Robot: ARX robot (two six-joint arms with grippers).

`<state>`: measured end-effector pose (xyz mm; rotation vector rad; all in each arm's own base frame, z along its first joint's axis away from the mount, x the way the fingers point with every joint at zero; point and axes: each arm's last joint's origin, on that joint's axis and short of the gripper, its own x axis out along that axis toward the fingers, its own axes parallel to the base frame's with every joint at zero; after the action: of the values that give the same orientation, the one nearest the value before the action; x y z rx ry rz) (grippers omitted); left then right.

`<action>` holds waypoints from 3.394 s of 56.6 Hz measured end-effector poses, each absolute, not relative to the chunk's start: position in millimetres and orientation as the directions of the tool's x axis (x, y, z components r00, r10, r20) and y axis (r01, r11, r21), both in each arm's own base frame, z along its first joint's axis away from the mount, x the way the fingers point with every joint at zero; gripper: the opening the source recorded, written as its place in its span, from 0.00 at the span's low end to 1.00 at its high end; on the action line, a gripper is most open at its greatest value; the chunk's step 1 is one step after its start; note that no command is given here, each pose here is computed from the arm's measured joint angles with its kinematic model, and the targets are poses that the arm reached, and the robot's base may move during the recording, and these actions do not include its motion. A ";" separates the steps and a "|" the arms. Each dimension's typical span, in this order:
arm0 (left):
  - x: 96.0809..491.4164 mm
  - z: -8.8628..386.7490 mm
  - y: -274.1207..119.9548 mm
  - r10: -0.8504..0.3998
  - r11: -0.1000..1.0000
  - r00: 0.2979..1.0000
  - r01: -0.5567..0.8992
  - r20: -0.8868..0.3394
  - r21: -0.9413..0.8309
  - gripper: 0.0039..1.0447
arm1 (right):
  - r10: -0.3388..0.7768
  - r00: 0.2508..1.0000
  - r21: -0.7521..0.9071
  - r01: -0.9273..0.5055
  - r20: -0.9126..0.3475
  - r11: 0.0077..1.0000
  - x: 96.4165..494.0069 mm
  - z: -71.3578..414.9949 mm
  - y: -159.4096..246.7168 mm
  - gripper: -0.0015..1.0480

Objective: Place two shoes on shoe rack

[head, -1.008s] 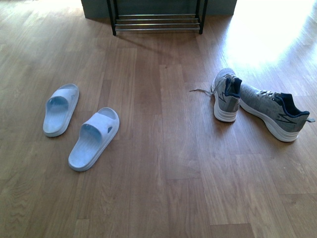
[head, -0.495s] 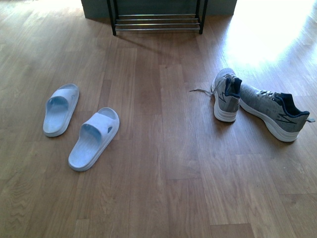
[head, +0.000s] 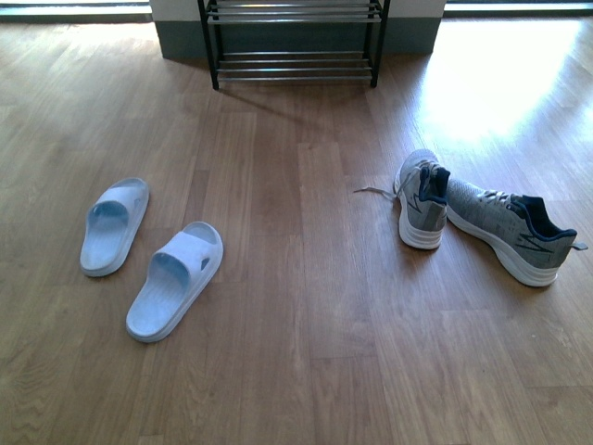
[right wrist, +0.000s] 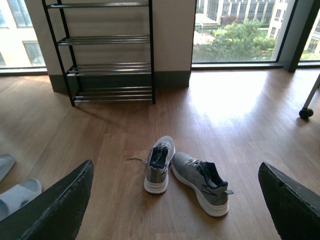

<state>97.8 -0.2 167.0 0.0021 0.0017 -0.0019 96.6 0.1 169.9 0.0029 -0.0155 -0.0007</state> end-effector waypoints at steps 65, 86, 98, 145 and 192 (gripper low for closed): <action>97.8 167.0 -0.1 0.000 1.000 1.000 0.000 -0.002 0.002 0.91 | 0.002 1.000 0.003 -0.002 0.015 1.000 96.6 169.9 0.1 0.91; 97.8 167.0 -0.2 -0.002 1.000 1.000 0.002 -0.002 0.002 0.91 | 0.000 1.000 0.003 0.000 0.015 1.000 96.6 169.9 0.1 0.91; 97.8 167.0 -0.2 -0.002 1.000 1.000 0.002 -0.002 0.002 0.91 | 0.002 1.000 0.003 -0.002 0.015 1.000 96.6 169.9 0.1 0.91; 97.8 167.0 -0.2 -0.002 1.000 1.000 0.002 -0.002 0.002 0.91 | -0.001 1.000 0.003 0.001 0.015 1.000 96.7 169.8 0.1 0.91; 304.4 30.7 -45.8 -0.196 0.980 0.571 0.084 -0.797 -0.181 0.91 | 0.002 1.000 0.003 -0.002 0.015 1.000 96.7 169.8 0.1 0.91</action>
<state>304.4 -45.8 30.7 -0.1283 0.9495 -0.1650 96.7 0.1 169.8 0.0029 -0.0147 0.0015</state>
